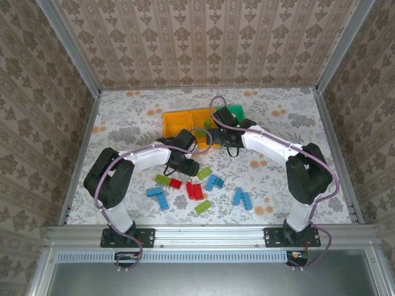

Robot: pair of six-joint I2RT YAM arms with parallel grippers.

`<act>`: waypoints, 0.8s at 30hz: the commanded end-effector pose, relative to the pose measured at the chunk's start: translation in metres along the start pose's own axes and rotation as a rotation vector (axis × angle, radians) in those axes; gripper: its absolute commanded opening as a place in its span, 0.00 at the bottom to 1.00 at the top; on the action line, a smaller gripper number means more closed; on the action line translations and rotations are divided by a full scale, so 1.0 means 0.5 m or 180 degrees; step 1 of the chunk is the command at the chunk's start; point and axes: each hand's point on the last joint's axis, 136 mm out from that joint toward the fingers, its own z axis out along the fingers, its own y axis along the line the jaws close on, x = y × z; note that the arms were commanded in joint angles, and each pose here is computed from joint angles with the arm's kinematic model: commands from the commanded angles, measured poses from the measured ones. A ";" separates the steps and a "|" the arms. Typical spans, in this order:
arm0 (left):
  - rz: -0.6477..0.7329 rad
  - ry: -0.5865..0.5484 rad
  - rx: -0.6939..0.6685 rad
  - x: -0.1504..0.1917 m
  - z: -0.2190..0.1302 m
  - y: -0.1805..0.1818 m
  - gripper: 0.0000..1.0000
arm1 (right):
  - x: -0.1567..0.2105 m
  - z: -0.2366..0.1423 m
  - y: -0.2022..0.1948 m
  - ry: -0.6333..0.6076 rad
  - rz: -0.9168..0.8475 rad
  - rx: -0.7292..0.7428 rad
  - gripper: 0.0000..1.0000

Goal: Sort the legos into containers by color

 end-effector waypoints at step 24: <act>-0.0129 -0.1226 0.0731 -0.320 -0.178 -0.025 0.64 | 0.113 -0.022 -0.053 -0.0044 -0.0381 -0.0006 0.90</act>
